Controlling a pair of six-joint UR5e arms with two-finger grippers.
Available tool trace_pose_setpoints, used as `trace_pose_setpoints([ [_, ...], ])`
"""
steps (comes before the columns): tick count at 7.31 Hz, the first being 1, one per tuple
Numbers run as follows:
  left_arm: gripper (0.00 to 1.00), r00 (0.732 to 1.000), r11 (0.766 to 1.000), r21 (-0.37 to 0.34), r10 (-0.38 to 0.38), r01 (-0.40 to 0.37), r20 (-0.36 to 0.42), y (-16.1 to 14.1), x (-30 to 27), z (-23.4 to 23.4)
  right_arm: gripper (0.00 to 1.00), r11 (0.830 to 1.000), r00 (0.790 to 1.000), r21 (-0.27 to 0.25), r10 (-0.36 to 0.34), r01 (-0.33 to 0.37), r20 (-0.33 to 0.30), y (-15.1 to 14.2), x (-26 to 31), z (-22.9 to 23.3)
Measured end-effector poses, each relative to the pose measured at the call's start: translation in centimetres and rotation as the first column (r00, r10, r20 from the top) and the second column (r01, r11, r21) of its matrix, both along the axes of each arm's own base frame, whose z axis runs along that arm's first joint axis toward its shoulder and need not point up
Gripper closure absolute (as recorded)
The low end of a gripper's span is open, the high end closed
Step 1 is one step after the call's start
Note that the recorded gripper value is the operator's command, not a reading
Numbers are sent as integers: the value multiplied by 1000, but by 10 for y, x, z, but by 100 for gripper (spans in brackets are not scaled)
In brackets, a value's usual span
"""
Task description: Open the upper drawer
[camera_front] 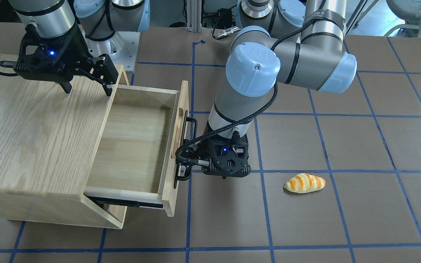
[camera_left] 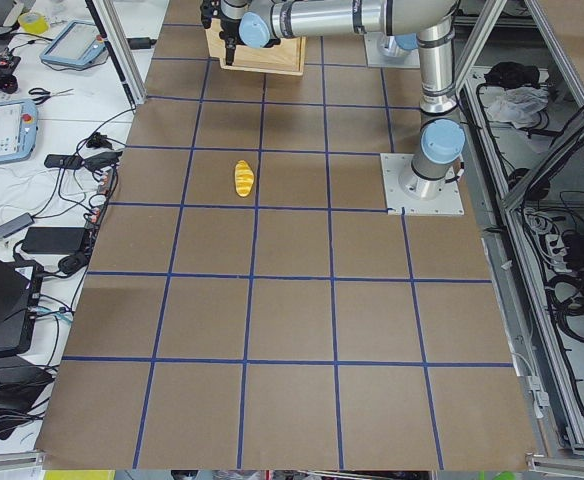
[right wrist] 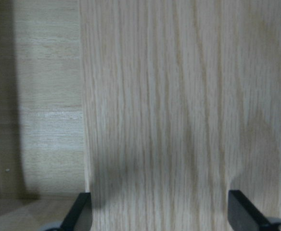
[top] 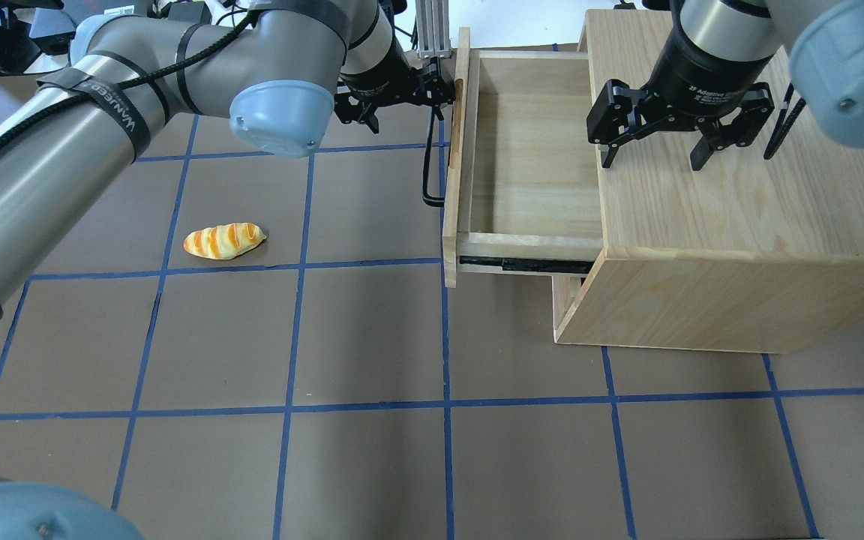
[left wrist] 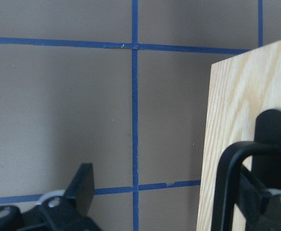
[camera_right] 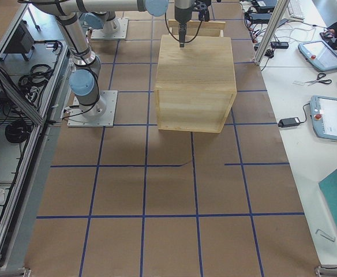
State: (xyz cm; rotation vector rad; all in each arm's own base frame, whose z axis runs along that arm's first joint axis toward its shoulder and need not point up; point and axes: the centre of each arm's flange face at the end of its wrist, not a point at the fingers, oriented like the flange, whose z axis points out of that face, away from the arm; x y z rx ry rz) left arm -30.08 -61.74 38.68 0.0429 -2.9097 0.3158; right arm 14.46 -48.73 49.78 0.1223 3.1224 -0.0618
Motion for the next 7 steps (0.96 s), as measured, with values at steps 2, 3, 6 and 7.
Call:
trace_pose_setpoints([
  [2,0,1000,1000,-4,14,-14,3,-7,16,2,0,1000,1000,0,0,0,0,0,0,0],
  [3,0,1000,1000,-5,20,-20,4,-9,24,3,0,1000,1000,0,0,0,1,0,0,0],
  [6,0,999,999,-10,38,-38,6,-15,39,6,0,1000,1000,0,0,0,0,0,0,0],
  [7,0,999,999,-9,51,-51,7,-17,47,7,0,1000,1000,0,0,0,0,0,0,0],
])
